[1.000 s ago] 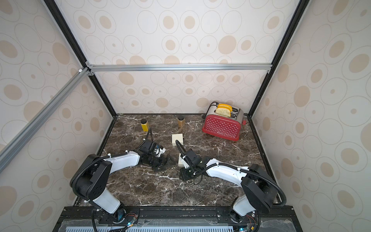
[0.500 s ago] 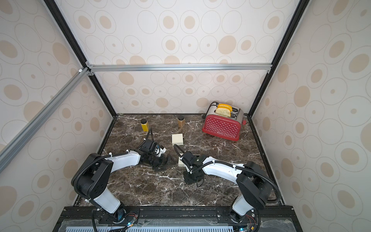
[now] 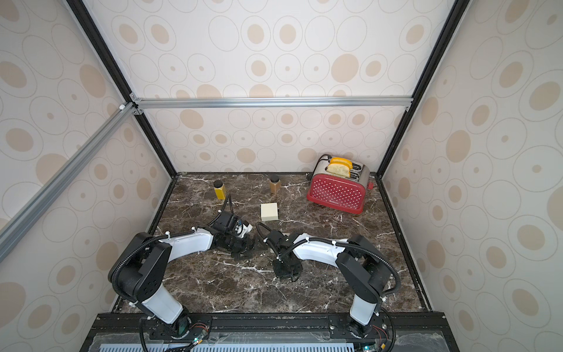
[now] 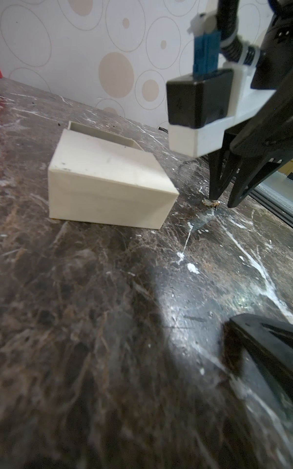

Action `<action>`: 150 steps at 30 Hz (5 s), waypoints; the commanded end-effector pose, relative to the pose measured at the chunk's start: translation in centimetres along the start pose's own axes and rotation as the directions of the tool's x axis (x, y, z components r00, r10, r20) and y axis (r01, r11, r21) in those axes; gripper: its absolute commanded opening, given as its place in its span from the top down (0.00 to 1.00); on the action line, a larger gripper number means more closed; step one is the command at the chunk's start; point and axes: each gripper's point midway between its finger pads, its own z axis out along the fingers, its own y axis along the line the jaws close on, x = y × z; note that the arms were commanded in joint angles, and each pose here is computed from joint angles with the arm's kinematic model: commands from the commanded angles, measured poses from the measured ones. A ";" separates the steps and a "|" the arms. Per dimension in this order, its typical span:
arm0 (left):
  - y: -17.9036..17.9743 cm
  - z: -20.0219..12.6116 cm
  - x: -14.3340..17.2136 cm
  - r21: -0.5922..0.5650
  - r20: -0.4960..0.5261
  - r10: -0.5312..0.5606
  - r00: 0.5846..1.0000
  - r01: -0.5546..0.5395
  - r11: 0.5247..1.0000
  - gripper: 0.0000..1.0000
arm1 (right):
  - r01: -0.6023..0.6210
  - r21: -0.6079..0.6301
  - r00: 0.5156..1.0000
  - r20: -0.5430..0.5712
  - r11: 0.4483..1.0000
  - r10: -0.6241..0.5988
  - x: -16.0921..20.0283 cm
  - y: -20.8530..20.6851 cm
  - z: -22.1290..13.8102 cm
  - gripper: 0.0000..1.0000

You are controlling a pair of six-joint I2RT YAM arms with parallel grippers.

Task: Place the earrings into the drawer-style jewelry box
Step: Pick up the earring from the center of the board.

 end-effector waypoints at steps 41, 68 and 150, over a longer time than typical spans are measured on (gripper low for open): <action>1.1 -0.2 0.0 -0.035 0.003 -0.013 1.000 0.014 0.999 0.01 | 0.027 0.032 1.000 0.002 0.999 -0.027 -0.7 0.0 0.5 0.92; -6.4 -3.6 -1.2 0.209 0.086 0.084 0.993 -0.100 0.973 0.29 | 0.367 -0.302 0.726 0.684 0.880 -0.068 -9.0 4.4 -7.6 1.00; -12.2 -6.9 -5.4 0.489 0.085 -0.240 0.967 0.169 0.856 1.00 | 0.607 -0.417 0.500 0.862 0.677 0.083 -13.3 2.9 -17.7 0.73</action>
